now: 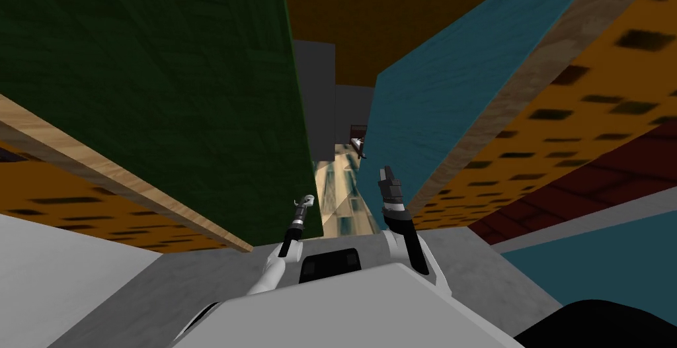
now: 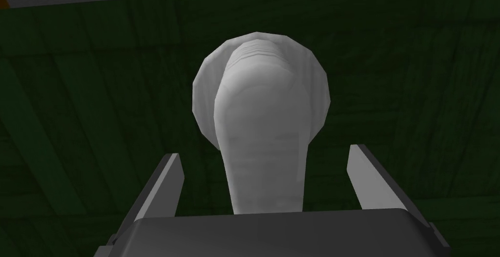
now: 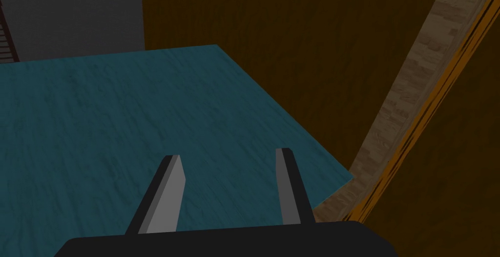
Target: Push the door open
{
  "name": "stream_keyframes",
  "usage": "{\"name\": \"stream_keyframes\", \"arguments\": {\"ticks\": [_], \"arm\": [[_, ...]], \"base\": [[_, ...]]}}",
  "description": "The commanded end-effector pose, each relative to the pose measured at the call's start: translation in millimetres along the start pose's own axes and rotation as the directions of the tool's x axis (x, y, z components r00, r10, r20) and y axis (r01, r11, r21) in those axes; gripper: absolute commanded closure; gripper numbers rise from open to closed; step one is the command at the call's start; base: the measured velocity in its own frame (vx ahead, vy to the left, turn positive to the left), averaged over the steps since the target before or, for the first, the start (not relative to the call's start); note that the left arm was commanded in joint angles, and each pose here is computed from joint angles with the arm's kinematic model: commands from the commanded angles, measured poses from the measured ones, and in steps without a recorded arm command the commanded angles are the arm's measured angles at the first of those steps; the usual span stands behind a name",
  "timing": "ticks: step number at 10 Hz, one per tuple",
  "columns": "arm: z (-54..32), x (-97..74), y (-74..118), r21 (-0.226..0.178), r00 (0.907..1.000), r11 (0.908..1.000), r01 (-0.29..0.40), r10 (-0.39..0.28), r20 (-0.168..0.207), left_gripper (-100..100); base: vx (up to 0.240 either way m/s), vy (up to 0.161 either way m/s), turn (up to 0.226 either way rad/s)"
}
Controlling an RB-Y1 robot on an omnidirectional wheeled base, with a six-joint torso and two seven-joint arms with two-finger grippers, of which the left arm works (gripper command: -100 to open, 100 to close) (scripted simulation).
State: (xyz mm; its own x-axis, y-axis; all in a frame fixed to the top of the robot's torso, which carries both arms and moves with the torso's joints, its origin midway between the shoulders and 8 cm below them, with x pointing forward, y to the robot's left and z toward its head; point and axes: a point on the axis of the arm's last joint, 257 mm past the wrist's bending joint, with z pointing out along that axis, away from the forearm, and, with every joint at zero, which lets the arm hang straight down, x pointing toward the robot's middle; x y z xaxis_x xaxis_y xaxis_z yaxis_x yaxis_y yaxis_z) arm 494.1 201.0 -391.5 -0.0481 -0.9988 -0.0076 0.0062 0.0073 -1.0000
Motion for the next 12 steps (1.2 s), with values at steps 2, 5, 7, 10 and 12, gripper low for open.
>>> {"name": "stream_keyframes", "arguments": {"ticks": [2,5,7,10,12], "arm": [[-0.1,-0.6,0.3,-0.001,1.0,1.0,-0.001,0.001,0.0,100],[-0.1,-0.6,0.3,-0.001,1.0,1.0,-0.001,0.001,0.0,100],[-1.1,-16.3,1.9,-0.006,0.9997,0.9999,-0.013,0.013,0.023,100],[-1.5,-36.4,1.4,-0.007,0.9981,0.9997,-0.023,0.024,0.056,100],[-2.2,-51.5,0.8,-0.007,0.996,0.9995,-0.029,0.03,0.084,100]], "base": [[-0.017,-0.003,0.003],[-0.015,0.0,0.0],[0.05,-0.021,0.014],[0.154,-0.054,0.035],[0.211,-0.075,0.057]]}}
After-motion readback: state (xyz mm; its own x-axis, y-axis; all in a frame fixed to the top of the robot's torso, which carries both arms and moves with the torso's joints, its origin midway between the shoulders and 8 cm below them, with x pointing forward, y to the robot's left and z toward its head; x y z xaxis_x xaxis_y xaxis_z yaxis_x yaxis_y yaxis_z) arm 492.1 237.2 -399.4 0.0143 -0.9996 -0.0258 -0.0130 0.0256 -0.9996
